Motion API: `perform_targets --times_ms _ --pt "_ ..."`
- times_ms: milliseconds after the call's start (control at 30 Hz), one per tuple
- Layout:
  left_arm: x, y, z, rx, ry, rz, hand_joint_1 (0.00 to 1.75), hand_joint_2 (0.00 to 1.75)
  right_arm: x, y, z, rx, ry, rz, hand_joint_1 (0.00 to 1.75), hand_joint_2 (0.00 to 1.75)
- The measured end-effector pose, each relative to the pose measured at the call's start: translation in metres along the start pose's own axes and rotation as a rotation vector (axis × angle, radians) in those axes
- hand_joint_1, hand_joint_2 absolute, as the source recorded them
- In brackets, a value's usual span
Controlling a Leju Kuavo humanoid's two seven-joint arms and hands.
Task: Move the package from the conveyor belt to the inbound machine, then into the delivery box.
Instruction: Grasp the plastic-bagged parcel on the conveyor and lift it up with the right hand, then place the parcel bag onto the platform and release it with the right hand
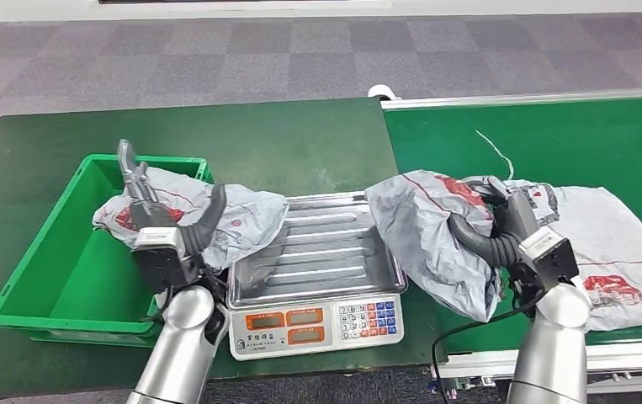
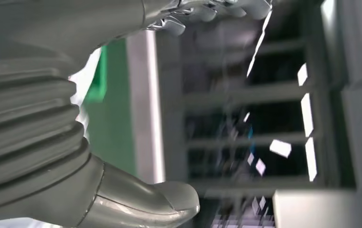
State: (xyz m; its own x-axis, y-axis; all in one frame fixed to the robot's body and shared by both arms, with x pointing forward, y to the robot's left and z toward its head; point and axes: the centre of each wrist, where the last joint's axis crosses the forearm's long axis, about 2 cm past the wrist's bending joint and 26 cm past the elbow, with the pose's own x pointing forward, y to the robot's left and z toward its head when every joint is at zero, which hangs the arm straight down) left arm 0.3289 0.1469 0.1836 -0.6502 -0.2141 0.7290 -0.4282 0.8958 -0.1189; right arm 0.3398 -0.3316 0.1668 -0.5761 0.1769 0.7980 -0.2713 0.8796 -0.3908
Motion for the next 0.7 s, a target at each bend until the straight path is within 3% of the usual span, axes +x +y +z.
perform_targets --times_ms 200,367,533,700 --pt "0.006 0.029 -0.022 0.135 -0.058 -0.033 0.00 1.75 0.006 0.002 -0.048 0.120 -0.004 0.029 1.75 1.75" --pt "0.006 0.039 -0.027 0.190 -0.054 -0.025 0.00 1.75 -0.001 0.019 -0.085 0.282 0.109 0.060 1.75 1.75" --pt "0.005 0.040 -0.027 0.217 -0.027 0.003 0.00 1.75 -0.014 0.054 -0.116 0.554 0.314 0.142 1.75 1.75" --pt "0.006 0.037 -0.027 0.246 0.012 0.061 0.00 1.75 -0.019 0.100 -0.126 0.775 0.394 0.175 1.75 1.75"
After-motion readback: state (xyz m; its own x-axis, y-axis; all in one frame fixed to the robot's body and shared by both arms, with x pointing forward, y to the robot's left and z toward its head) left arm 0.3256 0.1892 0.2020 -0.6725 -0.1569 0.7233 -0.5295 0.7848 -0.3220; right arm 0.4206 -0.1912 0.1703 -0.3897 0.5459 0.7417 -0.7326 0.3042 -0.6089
